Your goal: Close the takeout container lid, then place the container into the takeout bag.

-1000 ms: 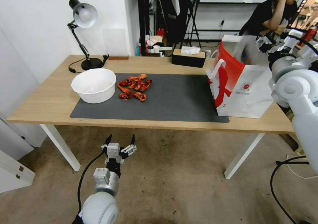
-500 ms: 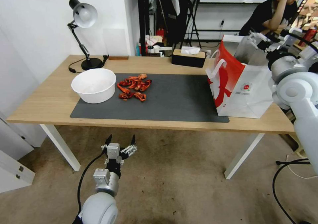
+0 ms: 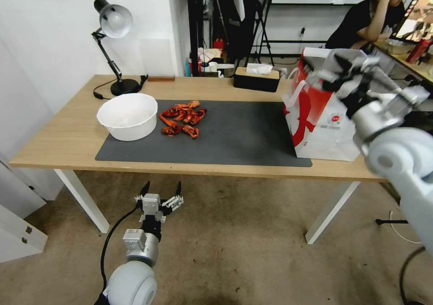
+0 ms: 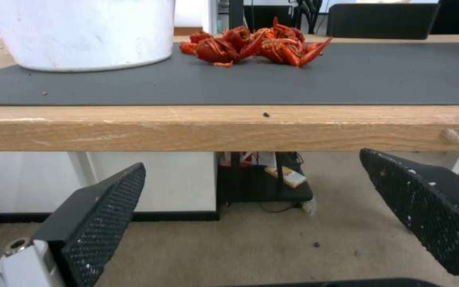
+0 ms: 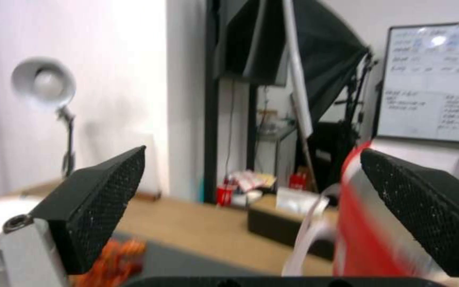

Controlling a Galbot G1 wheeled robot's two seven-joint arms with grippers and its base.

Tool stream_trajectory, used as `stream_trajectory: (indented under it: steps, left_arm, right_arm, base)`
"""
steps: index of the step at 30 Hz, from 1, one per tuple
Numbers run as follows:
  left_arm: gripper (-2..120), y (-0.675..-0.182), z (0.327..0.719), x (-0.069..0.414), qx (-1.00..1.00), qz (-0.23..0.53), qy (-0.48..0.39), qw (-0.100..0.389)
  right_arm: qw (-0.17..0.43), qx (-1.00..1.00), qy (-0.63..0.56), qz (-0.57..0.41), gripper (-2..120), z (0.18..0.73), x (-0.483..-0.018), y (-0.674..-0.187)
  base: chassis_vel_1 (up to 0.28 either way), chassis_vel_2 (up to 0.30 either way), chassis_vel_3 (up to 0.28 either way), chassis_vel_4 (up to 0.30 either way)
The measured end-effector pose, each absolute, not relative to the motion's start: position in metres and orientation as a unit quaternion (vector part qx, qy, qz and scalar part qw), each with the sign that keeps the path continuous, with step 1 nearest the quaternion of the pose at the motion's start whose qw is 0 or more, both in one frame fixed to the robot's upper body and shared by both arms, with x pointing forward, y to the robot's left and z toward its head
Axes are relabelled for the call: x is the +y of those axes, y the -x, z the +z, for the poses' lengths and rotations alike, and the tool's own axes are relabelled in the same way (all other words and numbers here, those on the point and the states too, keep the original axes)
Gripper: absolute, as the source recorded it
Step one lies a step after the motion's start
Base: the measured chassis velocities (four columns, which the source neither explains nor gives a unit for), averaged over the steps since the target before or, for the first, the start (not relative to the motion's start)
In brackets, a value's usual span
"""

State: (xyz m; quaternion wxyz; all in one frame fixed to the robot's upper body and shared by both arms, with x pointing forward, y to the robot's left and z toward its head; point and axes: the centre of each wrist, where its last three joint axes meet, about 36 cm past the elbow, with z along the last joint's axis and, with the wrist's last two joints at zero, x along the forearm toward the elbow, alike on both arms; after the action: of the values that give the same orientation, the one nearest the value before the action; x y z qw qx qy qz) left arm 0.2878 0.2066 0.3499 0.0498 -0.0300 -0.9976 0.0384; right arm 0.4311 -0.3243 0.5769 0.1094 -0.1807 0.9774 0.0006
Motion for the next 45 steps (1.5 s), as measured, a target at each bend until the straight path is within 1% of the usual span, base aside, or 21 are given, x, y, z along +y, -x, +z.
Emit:
stream_trajectory:
  steps: [8, 13, 14, 15, 18, 19, 22, 23, 26, 29, 35, 45]
  left_arm:
    - [100, -0.284, 0.346, 0.209, -0.998, 0.041, 0.026, 0.050]
    - [100, -0.284, 0.346, 0.210, -0.998, 0.042, 0.022, 0.047]
    - [100, -0.283, 0.345, 0.210, -0.998, 0.043, 0.020, 0.045]
    - [100, -0.283, 0.345, 0.210, -0.998, 0.043, 0.020, 0.045]
    - [100, -0.282, 0.342, 0.209, -0.998, 0.043, 0.018, 0.037]
    - [100, -0.282, 0.342, 0.209, -0.998, 0.043, 0.018, 0.037]
    - [100, -0.282, 0.340, 0.207, -0.998, 0.047, 0.015, 0.027]
    - [100, -0.282, 0.340, 0.207, -0.998, 0.047, 0.015, 0.027]
    - [100, -0.282, 0.337, 0.207, -0.999, 0.049, 0.012, 0.013]
    - [100, -0.281, 0.334, 0.208, -0.999, 0.042, 0.009, 0.000]
    - [100, -0.277, 0.331, 0.210, -0.999, 0.038, 0.008, -0.004]
    - [100, -0.276, 0.331, 0.211, -0.999, 0.038, 0.011, -0.007]
  right_arm:
    - [0.129, 0.976, 0.177, -0.019, 100, 0.537, -0.327, -0.394]
    - [0.121, 0.982, 0.146, -0.015, 100, 0.503, -0.326, -0.366]
    - [0.115, 0.985, 0.127, -0.010, 100, 0.488, -0.325, -0.355]
    - [0.115, 0.985, 0.127, -0.010, 100, 0.488, -0.325, -0.355]
    - [0.103, 0.991, 0.082, 0.014, 100, 0.451, -0.318, -0.328]
    - [0.103, 0.991, 0.082, 0.014, 100, 0.451, -0.318, -0.328]
    - [0.092, 0.994, 0.051, 0.040, 100, 0.417, -0.308, -0.300]
    - [0.092, 0.994, 0.051, 0.040, 100, 0.417, -0.308, -0.300]
    - [0.081, 0.994, 0.039, 0.063, 100, 0.392, -0.299, -0.280]
    - [0.068, 0.994, 0.030, 0.082, 100, 0.378, -0.290, -0.269]
    - [0.047, 0.993, 0.023, 0.102, 100, 0.362, -0.280, -0.262]
    - [0.045, 0.993, 0.025, 0.104, 100, 0.355, -0.276, -0.263]
  base:
    - [0.000, 0.000, 0.000, 0.000]
    - [0.000, 0.000, 0.000, 0.000]
    - [0.000, 0.000, 0.000, 0.000]
    - [0.000, 0.000, 0.000, 0.000]
    - [0.000, 0.000, 0.000, 0.000]
    - [0.000, 0.000, 0.000, 0.000]
    - [0.000, 0.000, 0.000, 0.000]
    - [0.000, 0.000, 0.000, 0.000]
    - [0.000, 0.000, 0.000, 0.000]
    - [0.000, 0.000, 0.000, 0.000]
    - [0.000, 0.000, 0.000, 0.000]
    - [0.000, 0.000, 0.000, 0.000]
